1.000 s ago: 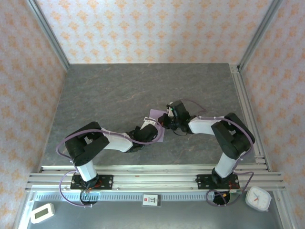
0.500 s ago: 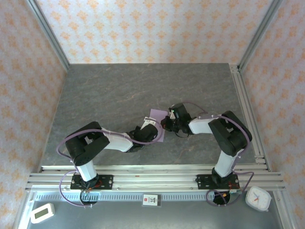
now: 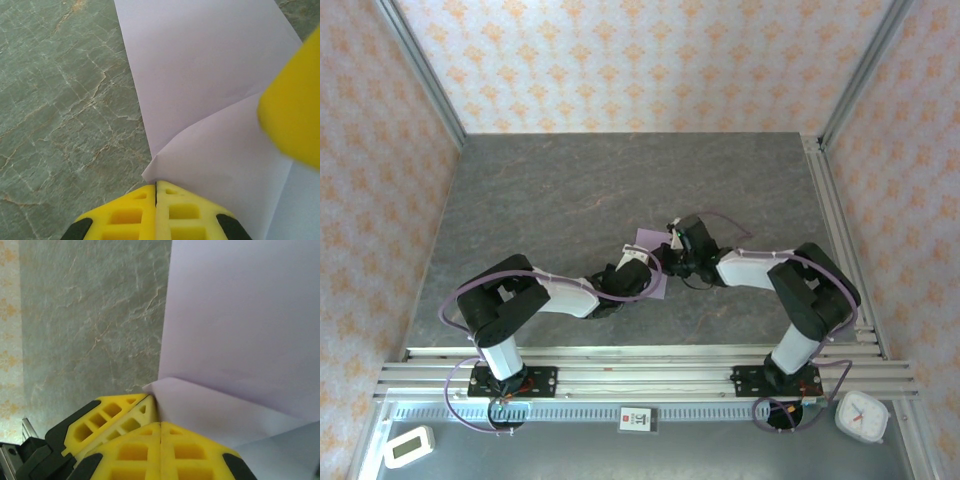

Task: Fold a paper plane with a square sheet of paper (pick it up from the middle)
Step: Fold the triangle a second time at the center of the table.

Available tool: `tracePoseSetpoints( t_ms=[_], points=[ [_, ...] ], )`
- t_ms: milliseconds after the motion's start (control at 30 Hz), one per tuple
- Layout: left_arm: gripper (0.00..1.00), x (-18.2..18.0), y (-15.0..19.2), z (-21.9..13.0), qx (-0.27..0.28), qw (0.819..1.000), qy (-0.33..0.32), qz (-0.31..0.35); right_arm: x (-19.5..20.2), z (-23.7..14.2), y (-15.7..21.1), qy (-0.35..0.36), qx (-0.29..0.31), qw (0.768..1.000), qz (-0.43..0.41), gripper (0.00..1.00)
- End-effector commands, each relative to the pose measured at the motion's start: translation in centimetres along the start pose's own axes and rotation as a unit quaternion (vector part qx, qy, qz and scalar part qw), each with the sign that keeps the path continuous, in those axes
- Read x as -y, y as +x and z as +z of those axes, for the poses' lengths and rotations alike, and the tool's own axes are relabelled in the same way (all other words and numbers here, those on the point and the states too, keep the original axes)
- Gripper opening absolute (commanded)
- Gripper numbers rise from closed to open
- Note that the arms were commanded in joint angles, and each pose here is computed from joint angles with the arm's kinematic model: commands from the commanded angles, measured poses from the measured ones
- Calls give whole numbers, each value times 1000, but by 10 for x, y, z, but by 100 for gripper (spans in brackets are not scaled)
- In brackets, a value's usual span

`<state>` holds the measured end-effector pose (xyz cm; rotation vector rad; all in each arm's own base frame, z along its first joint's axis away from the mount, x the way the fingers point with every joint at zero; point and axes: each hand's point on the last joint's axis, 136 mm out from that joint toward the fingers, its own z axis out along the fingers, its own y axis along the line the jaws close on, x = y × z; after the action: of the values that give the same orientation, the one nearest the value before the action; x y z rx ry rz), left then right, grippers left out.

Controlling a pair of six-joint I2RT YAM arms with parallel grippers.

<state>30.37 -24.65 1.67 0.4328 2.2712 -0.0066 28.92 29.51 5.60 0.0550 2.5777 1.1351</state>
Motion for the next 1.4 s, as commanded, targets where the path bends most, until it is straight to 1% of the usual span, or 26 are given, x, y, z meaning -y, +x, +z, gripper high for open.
tracePoseSetpoints(
  t_ms=[0,467,567,667,733,800,867,900,967,1033,1067,1100,1167,1233,1367],
  points=[
    [0,22,37,1,-67,996,43,30,1,4,9,-8,-1,1000,8,0],
    [0,28,27,2,-64,996,44,38,40,21,26,36,-22,999,16,0],
    [0,23,16,-1,-55,998,27,31,44,20,27,39,-21,999,19,0],
    [0,7,-3,-9,-35,999,3,-3,50,19,31,44,-22,999,23,0],
    [9,-6,-18,-16,-20,999,0,-39,51,18,32,44,-22,998,24,0],
    [17,-15,-27,-24,-8,997,11,-72,51,16,34,43,-23,998,25,0],
    [23,-18,-32,-32,0,996,22,-88,51,15,33,42,-23,999,23,0],
    [24,-17,-34,-36,2,995,32,-93,50,15,33,41,-22,999,24,0],
    [24,-11,-34,-42,4,993,61,-98,49,14,33,38,-23,999,22,0],
    [21,-2,-33,-48,8,990,95,-101,48,14,33,38,-23,999,21,0],
    [16,2,-31,-50,10,988,112,-105,49,13,33,38,-23,999,21,0],
    [8,6,-30,-53,12,986,128,-108,48,13,33,38,-23,999,21,0],
    [0,14,-26,-58,15,981,161,-110,49,12,33,38,-22,999,20,0],
    [0,18,-21,-59,16,977,177,-114,49,12,33,38,-23,999,21,0],
    [0,16,-10,-54,5,978,170,-120,45,9,31,29,-20,999,21,0]
  ],
)
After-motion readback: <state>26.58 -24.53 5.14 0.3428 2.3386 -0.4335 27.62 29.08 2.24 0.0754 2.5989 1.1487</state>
